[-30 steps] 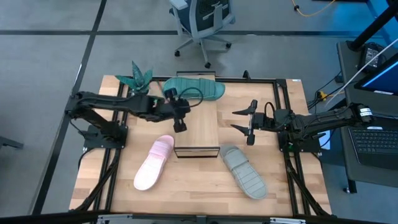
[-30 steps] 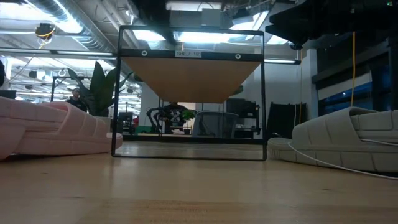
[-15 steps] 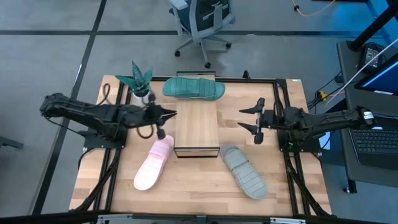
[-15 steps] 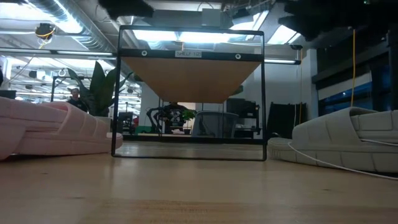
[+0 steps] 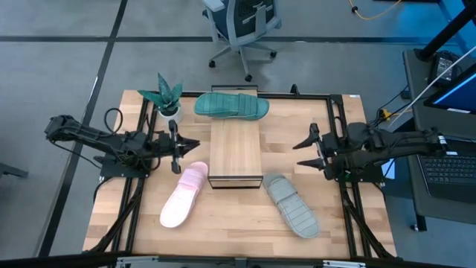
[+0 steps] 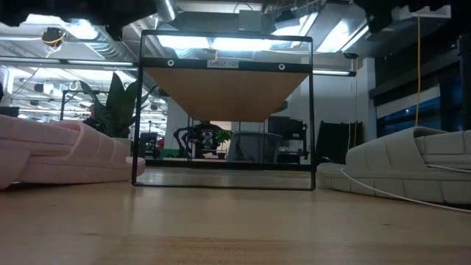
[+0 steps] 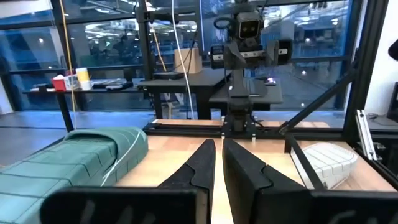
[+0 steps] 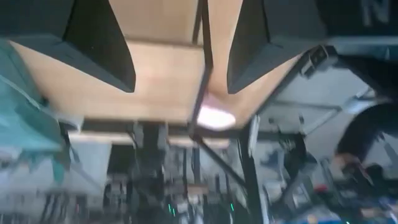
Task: Pick and place slippers onto the shelf
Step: Put the gray pair of slippers on the shelf
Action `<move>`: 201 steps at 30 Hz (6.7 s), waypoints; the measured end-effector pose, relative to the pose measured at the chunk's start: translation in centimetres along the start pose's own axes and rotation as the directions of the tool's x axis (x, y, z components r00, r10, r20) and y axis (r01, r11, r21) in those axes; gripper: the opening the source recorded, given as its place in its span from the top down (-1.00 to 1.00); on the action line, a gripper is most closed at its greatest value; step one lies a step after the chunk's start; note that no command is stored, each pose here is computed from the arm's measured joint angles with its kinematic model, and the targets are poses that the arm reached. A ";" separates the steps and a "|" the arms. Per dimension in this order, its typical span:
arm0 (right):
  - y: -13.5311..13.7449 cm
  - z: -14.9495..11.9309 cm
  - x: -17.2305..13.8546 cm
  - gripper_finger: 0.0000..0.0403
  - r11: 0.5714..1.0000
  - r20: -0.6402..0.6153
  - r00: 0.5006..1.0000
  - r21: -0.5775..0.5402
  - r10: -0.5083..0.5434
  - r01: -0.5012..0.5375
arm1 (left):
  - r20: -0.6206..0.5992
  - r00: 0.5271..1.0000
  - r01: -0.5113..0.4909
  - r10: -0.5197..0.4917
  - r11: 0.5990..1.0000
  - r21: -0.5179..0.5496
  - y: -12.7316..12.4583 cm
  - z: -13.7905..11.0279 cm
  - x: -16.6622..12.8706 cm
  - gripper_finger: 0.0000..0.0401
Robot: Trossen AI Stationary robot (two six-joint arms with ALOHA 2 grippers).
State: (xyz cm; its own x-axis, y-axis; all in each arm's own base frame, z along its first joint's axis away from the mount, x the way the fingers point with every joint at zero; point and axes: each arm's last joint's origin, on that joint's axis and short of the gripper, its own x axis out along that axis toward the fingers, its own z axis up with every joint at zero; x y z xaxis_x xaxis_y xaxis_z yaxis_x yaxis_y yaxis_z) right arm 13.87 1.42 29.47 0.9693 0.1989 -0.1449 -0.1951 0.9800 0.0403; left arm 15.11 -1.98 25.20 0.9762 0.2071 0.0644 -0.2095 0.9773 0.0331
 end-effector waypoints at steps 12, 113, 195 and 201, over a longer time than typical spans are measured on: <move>1.6 4.3 0.0 -0.27 0.999 -0.182 0.983 0.029 0.036 -0.031 | 0.044 0.999 0.000 0.000 1.000 -0.004 0.3 0.5 -0.6 0.87; 13.8 -12.1 14.4 -0.27 0.841 -0.757 0.366 -0.474 -0.541 0.261 | -0.004 1.000 0.021 -0.021 1.000 -0.023 0.4 0.2 -1.2 0.87; 9.4 -13.7 16.8 0.97 0.707 -0.697 0.266 -0.474 -0.666 0.525 | 0.001 0.995 0.099 -0.099 0.995 -0.032 0.2 0.2 -1.2 0.87; 9.7 -12.8 16.6 0.97 0.714 -0.696 0.279 -0.469 -0.661 0.520 | 0.001 0.995 0.099 -0.099 0.995 -0.033 0.2 0.2 -1.2 0.87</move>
State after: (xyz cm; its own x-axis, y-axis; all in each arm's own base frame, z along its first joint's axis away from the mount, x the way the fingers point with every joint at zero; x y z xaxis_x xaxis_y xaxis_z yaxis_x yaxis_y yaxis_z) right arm 26.13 14.38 14.76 0.2948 -0.5850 -0.7555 0.2949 0.8078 -0.5104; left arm 13.87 -2.04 25.32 0.9921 0.1093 0.0617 -0.1099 0.9939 0.0067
